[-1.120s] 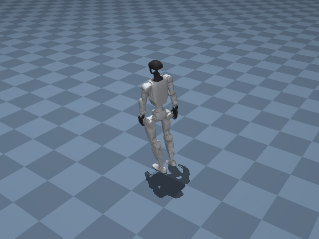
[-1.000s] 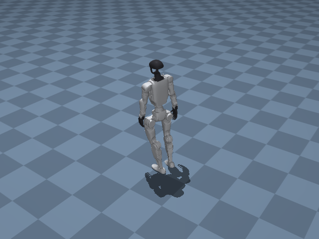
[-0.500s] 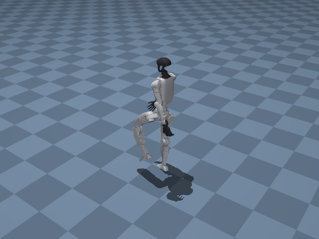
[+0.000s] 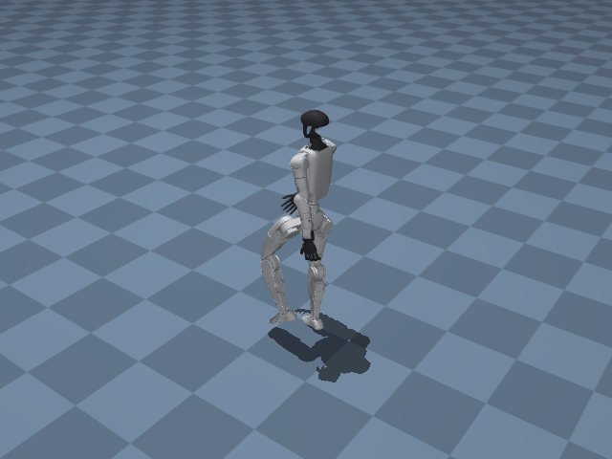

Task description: Upper body actions

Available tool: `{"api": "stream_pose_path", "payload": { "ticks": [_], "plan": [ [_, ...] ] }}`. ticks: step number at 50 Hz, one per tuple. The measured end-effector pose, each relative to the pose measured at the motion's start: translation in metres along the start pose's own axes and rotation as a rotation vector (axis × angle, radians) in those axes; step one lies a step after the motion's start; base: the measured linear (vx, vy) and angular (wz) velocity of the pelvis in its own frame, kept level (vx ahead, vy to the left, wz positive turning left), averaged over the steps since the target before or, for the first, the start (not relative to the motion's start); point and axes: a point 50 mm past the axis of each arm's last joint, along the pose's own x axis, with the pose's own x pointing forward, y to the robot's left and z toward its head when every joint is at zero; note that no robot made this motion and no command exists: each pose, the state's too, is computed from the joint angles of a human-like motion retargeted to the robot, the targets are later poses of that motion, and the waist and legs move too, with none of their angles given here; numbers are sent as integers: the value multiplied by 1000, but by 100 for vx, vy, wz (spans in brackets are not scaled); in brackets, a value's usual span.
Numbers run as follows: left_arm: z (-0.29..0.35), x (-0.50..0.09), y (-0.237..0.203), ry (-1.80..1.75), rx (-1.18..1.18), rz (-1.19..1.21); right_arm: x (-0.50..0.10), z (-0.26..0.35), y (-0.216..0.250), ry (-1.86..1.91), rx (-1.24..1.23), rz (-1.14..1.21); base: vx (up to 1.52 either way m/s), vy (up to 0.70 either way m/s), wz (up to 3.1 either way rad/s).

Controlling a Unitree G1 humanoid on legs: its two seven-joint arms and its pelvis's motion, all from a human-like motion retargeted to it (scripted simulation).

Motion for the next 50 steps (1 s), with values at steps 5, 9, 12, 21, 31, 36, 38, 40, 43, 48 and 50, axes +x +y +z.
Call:
{"api": "stream_pose_path", "payload": {
  "ticks": [5, 9, 12, 21, 31, 36, 38, 40, 43, 48, 50],
  "plan": [
    [18, 0, 6, -51, -11, 36, -8, -35, 0, 92, -18, 6, 27, -7, 16],
    [36, -1, 9, -85, 14, 48, -17, -61, -5, 160, -25, -7, 31, -11, 17],
    [52, -2, 7, -93, 69, 44, -28, -85, -15, 235, -63, -25, 32, -12, 58],
    [159, -19, -18, -291, 330, 59, -88, -179, -33, 531, 29, -102, 29, -11, -6],
    [303, -96, -107, -821, 266, -87, -177, -263, -35, 857, 94, -190, 12, 7, 10],
    [348, -146, -134, -1032, 123, -214, -230, -297, -24, 1031, 280, -306, 4, -10, 0],
    [359, -160, -138, -1085, 117, -233, -244, -304, -23, 1078, 303, -347, 9, -3, 9],
    [365, -169, -137, -1125, 127, -222, -252, -308, -22, 1109, 291, -362, 12, -1, 17],
    [369, -172, -130, -1159, 157, -176, -248, -306, -20, 1102, 272, -339, 10, -3, -7],
    [357, -155, -118, -1127, 131, -123, -219, -292, -21, 1003, 266, -290, 9, 0, -38],
    [346, -142, -114, -1082, 123, -115, -206, -284, -21, 964, 239, -260, 9, 0, -52]
  ]
}}
